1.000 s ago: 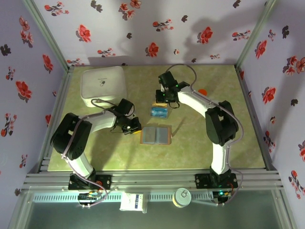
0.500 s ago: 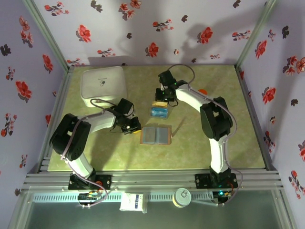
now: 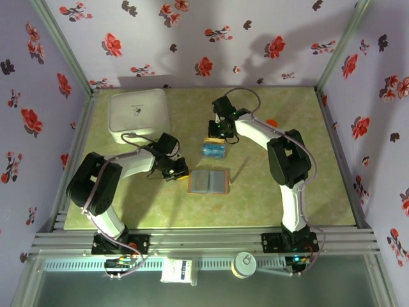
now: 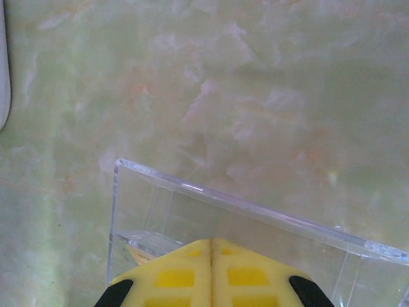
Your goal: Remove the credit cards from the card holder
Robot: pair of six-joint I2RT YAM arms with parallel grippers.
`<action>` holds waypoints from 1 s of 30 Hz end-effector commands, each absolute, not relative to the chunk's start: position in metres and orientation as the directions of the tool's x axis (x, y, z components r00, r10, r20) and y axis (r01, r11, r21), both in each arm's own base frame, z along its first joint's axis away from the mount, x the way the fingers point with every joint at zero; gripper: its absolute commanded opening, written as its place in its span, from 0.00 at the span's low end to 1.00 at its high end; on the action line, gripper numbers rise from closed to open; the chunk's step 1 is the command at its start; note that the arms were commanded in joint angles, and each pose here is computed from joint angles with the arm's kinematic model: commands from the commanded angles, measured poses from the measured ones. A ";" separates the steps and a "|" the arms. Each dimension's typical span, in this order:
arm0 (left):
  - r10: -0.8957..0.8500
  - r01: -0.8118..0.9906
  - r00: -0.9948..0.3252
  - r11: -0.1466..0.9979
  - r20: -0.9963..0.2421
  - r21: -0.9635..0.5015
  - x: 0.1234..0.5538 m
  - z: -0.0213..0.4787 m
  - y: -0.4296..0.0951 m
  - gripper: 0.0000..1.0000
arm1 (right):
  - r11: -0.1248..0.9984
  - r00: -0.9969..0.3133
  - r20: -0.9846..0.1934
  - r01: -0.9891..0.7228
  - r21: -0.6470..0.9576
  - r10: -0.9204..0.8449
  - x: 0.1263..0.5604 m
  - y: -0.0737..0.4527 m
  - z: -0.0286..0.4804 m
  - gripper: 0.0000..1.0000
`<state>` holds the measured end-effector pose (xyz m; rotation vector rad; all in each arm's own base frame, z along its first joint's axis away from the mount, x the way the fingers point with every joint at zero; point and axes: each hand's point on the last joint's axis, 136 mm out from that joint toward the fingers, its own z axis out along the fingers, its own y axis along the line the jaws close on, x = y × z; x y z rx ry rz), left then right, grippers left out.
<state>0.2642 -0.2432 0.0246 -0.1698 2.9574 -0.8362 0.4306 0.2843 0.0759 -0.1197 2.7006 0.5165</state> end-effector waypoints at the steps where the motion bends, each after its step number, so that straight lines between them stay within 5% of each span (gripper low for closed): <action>1: -0.133 -0.098 -0.991 0.849 -0.029 -0.520 0.262 0.025 -0.238 0.11 | 0.928 -0.937 -0.348 -0.154 0.340 -0.028 0.420 0.285 0.070 0.08; 17: -0.132 -0.093 -0.991 0.833 -0.032 -0.545 0.263 0.031 -0.246 0.11 | 0.941 -0.883 -0.469 -0.176 0.288 -0.022 0.418 0.273 0.132 0.18; 30: -0.110 -0.087 -0.994 0.838 -0.010 -0.538 0.252 0.020 -0.253 0.09 | 0.892 -0.940 -0.337 -0.100 0.440 0.061 0.337 0.288 0.111 0.21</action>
